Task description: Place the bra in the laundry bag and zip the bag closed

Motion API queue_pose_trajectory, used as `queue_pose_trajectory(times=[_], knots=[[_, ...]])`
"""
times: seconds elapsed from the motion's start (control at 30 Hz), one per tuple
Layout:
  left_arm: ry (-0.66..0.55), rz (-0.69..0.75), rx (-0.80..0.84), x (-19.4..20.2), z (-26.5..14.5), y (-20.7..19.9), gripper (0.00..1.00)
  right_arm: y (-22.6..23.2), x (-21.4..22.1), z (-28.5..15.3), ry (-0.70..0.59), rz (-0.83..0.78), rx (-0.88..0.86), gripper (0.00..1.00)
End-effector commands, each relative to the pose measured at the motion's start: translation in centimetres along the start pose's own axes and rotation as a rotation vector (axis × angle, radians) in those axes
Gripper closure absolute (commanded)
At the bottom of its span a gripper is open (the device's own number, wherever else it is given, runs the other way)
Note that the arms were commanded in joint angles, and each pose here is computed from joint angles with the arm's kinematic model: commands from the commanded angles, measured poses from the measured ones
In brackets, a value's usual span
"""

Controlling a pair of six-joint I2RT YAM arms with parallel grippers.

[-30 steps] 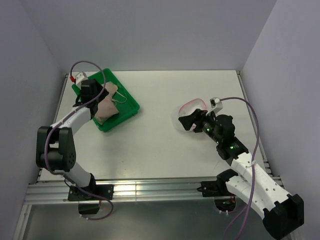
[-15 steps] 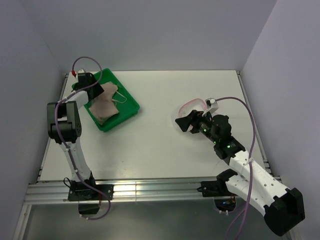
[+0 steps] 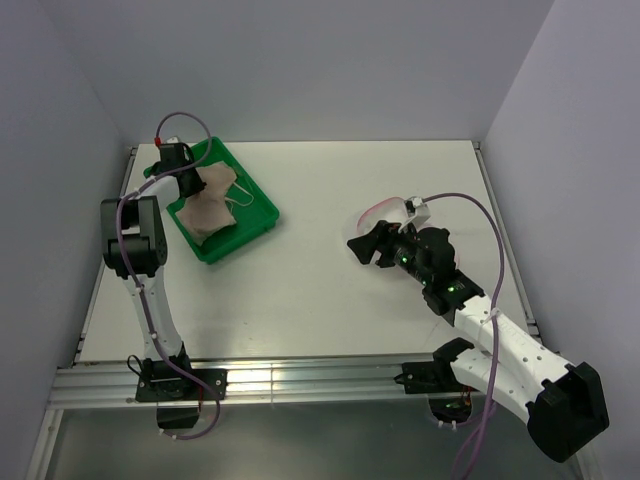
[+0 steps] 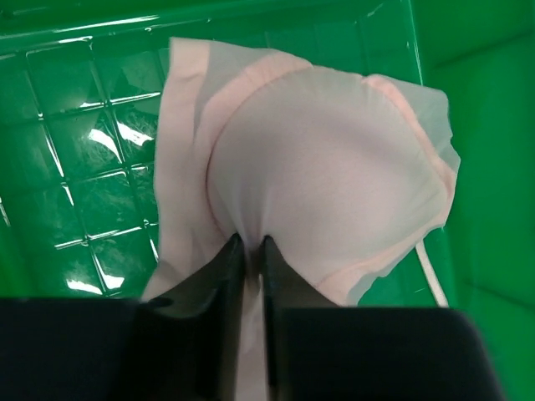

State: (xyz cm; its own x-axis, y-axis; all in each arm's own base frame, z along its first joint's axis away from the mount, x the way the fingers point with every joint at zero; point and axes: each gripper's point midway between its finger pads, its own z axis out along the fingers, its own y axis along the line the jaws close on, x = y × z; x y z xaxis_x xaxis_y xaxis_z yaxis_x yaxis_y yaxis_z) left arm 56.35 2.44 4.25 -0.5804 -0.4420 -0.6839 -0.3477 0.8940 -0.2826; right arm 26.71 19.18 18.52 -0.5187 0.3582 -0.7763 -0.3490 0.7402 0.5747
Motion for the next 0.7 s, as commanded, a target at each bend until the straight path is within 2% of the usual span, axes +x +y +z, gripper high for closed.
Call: queue_pose_trajectory(times=[0.0,0.07,0.13,0.37,0.4,0.67], knots=[[-0.024,0.034,0.005,-1.1,-0.2,-0.3,0.85,1.1,-2.1,-0.1,-0.088,-0.031,-0.033,0.19],[-0.037,0.029,-0.008,-1.1,-0.3,0.0,0.95,1.0,-2.1,0.0,-0.085,-0.032,-0.030,0.19],[-0.042,0.022,-0.016,-1.3,-0.4,0.2,1.00,1.1,-1.9,0.1,-0.077,-0.030,-0.033,0.19],[-0.114,-0.008,0.014,-3.1,-2.9,-0.6,1.00,1.2,-1.9,0.0,-0.080,-0.031,-0.040,0.19],[-0.157,-0.016,0.034,-4.6,-4.2,-1.3,1.00,1.3,-1.8,0.0,-0.076,-0.030,-0.046,0.19],[-0.291,-0.093,0.166,-8.9,-10.8,-4.5,1.00,1.4,-1.7,-0.2,-0.077,-0.031,-0.053,0.19]])
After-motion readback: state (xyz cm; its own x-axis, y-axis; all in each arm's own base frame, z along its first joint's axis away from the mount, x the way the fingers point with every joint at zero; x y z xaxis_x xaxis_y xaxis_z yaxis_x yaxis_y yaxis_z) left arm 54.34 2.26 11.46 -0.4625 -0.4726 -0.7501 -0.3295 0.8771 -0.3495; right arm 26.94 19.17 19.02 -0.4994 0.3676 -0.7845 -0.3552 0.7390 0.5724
